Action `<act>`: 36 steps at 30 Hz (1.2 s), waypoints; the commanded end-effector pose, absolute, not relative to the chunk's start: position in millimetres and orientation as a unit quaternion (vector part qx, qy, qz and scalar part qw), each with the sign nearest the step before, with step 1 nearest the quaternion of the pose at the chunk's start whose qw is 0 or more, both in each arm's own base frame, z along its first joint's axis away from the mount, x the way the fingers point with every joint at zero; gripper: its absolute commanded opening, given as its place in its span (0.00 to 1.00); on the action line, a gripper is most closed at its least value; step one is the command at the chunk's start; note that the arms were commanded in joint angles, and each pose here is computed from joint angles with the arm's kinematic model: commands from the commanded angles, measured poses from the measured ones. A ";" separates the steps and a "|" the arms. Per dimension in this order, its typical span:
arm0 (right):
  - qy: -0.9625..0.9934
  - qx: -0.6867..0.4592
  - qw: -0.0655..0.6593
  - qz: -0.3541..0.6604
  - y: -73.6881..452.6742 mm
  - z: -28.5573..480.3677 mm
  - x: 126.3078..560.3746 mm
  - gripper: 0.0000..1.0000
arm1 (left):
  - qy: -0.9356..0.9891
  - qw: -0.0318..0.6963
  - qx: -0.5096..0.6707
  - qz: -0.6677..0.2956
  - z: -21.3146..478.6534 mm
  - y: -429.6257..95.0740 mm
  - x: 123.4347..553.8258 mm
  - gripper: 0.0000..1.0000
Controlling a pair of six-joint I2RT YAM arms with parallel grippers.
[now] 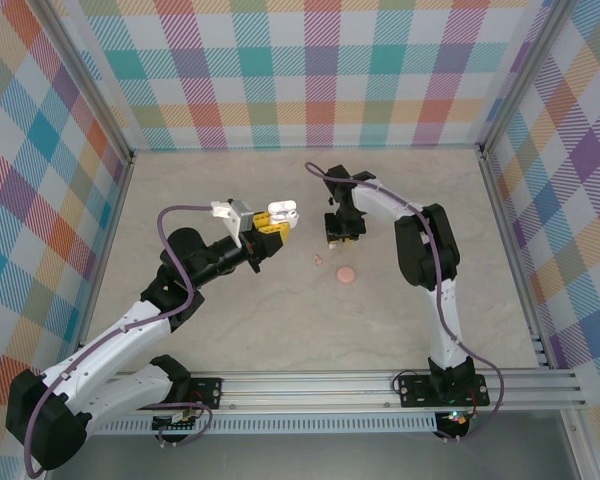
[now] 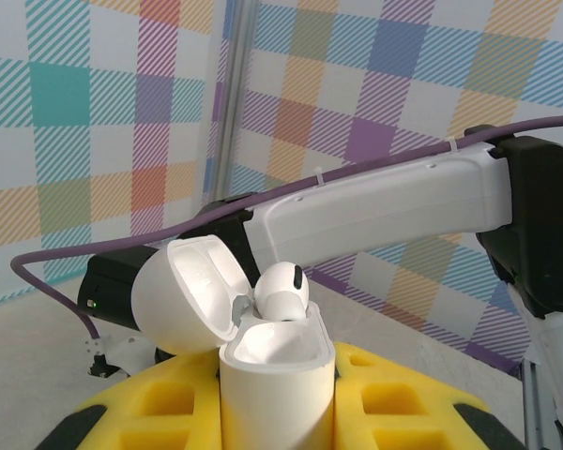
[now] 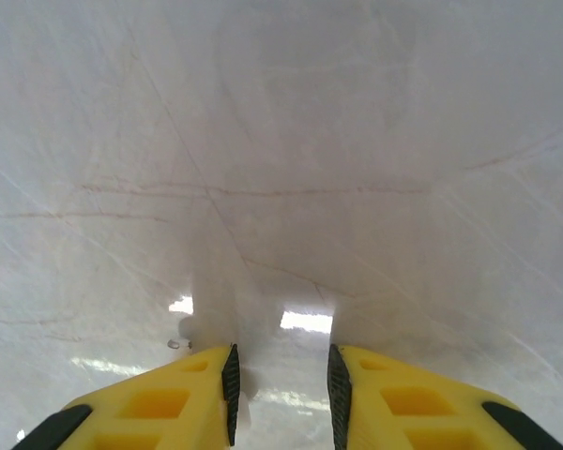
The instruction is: Insert the wireless bluetooth earbuds into the charging case
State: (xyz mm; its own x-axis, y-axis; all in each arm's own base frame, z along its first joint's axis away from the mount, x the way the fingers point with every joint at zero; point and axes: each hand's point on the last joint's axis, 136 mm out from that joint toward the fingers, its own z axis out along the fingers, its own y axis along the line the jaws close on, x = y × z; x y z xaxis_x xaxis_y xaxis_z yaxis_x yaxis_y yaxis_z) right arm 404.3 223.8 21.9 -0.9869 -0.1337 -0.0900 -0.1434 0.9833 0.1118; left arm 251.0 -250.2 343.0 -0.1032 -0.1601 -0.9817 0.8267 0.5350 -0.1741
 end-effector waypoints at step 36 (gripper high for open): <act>0.935 -0.286 0.051 0.203 255.1 32.3 368.0 0.47 | 0.601 0.636 0.265 -0.406 366.9 -248.0 252.1 0.01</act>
State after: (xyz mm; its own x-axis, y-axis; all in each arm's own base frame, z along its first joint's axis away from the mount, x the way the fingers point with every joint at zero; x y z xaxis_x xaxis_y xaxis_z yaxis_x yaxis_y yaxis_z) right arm 370.8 243.5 26.4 -0.8428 -0.4957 -0.2096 -0.5382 0.7788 0.3222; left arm 252.1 -250.9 341.3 -0.1075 -0.1576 -0.9816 0.8257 0.5358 -0.1764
